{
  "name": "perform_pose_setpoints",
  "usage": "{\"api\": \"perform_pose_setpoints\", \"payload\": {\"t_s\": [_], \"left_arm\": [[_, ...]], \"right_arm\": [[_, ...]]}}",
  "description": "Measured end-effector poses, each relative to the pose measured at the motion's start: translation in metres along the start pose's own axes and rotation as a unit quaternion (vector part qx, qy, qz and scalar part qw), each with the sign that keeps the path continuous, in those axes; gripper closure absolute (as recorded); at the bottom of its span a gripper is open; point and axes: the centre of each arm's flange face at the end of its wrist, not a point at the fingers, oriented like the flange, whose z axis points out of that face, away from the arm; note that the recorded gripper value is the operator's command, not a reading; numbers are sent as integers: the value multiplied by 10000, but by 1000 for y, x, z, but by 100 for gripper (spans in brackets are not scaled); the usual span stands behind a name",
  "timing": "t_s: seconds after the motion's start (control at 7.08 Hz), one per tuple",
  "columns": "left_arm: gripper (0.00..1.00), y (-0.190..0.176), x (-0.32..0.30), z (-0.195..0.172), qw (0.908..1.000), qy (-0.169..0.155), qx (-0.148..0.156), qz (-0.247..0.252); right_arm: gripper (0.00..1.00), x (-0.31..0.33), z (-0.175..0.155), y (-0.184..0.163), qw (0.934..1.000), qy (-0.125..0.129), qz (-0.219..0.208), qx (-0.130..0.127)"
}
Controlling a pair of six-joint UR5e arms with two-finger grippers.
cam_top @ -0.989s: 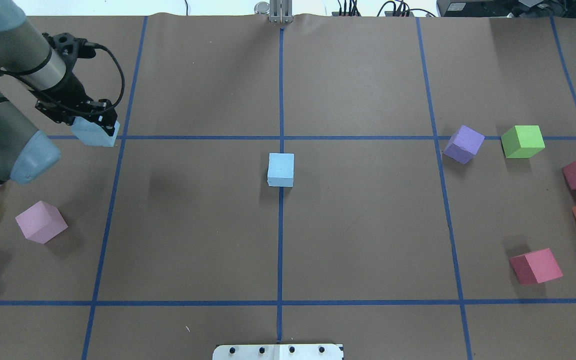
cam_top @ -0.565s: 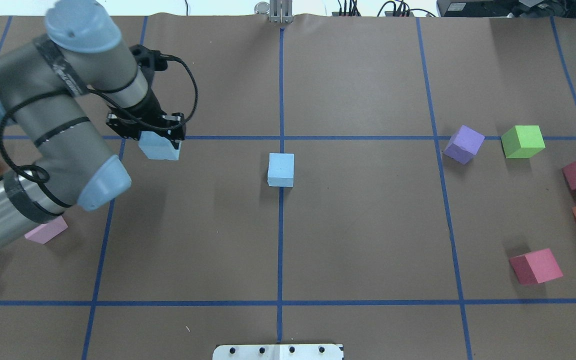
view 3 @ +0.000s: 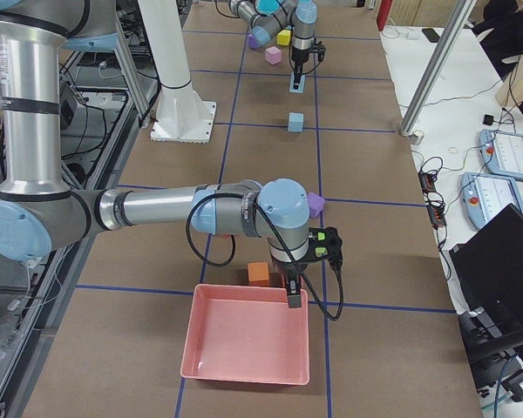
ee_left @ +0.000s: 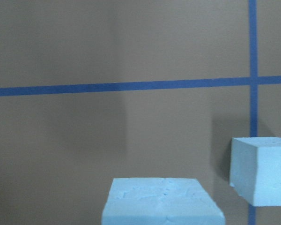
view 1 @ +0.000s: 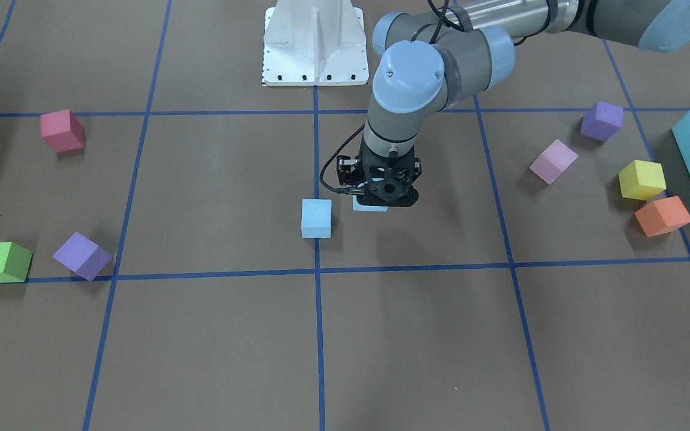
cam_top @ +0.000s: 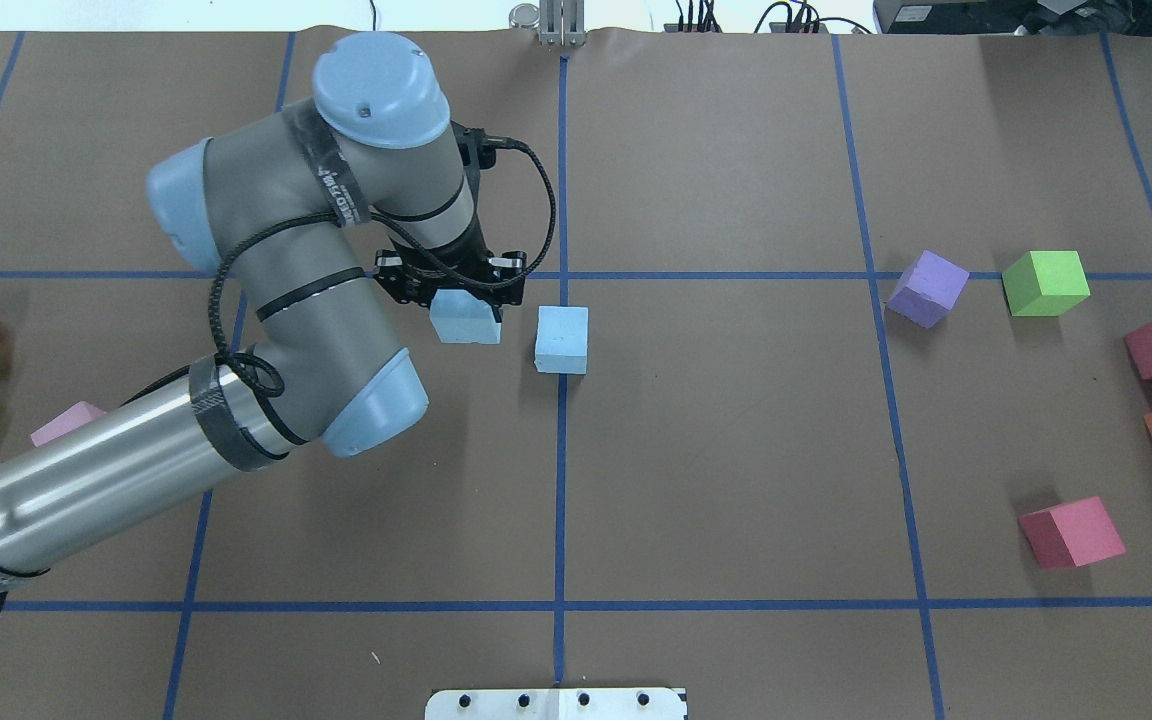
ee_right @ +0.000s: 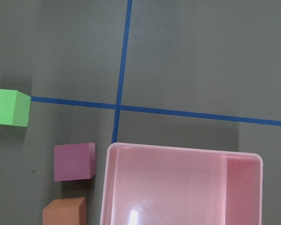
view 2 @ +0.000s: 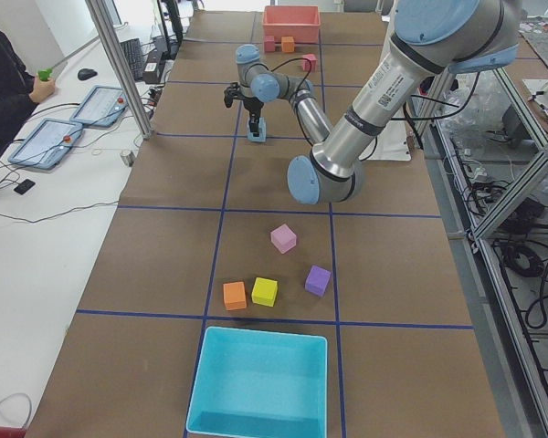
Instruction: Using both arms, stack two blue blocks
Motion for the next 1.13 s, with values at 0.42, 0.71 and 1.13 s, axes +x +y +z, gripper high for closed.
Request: {"api": "perform_pose_setpoints", "payload": {"t_s": [0.42,0.71,1.13], "left_arm": [[34,1,55,16,9999,24,-72,81],[34,-5,75,28,10000,82,34,39],[34,-12,88,31,10000,73,42,12]], "right_arm": [[0,0,0,-1,10000,0,-1,2],[0,0,0,-1,10000,-2,-3,4],[0,0,-1,-3,10000,-1,-10,12]]}}
